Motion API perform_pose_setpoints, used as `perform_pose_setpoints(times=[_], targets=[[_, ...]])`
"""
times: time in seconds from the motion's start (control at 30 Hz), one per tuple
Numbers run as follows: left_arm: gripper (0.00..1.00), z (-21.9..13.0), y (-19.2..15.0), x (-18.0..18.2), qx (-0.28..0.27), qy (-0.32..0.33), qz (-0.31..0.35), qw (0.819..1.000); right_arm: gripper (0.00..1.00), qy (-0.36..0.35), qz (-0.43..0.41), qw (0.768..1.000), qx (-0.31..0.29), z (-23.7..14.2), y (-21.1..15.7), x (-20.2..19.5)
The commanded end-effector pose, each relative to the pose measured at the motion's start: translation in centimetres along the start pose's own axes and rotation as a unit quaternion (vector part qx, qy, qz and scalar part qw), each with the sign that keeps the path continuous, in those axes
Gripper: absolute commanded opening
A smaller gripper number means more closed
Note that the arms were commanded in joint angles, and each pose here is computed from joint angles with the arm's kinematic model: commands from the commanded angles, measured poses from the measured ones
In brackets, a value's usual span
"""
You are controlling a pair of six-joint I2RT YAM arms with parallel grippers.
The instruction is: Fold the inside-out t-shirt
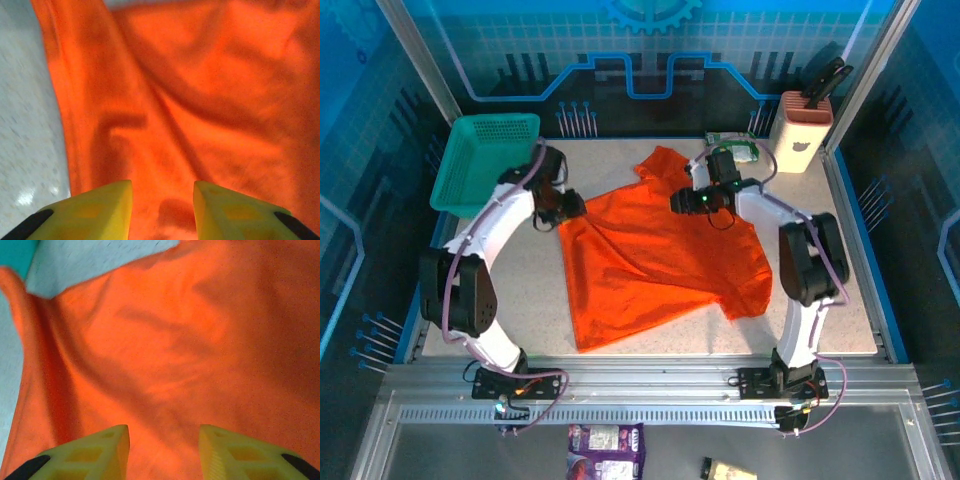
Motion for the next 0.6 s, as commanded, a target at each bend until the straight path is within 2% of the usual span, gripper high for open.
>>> perform_pose_setpoints(times=[0.0,0.13,0.27,0.4,0.47,0.57], targets=[[0.34,1.3,-2.3,0.6,0.012,-0.005,-0.017,1.000,0.43,0.033,0.074,0.996,0.025,1.7,0.6,-2.1],[0.25,4.1,-4.7,2.4,0.037,0.007,-0.032,0.999,0.44,0.047,0.104,0.993,0.021,4.7,2.1,-4.7],[0.17,6.6,-5.9,4.2,0.058,0.026,-0.047,0.997,0.44,0.004,0.146,0.988,0.047,6.5,1.2,-7.6],[0.11,8.5,-6.8,6.0,0.073,0.054,-0.054,0.994,0.44,-0.052,0.216,0.973,0.057,5.2,-1.3,-11.1],[0.10,9.2,-7.2,6.9,0.083,0.066,-0.059,0.993,0.44,-0.077,0.241,0.966,0.050,3.3,-2.2,-12.2],[0.09,9.8,-7.2,8.4,0.091,0.076,-0.074,0.990,0.44,-0.082,0.269,0.959,0.043,1.3,-4.0,-13.2]])
Point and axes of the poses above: each hand's point on the last joint's axis, 136 mm out from that joint toward the fingers, its own z axis out along the fingers, its own x axis along the line the jaws close on, y = z × x, the point moved 7 cm from there along -z, back along the fingers, and after that the axes turned 14 degrees about -z, right-handed, at the moved point
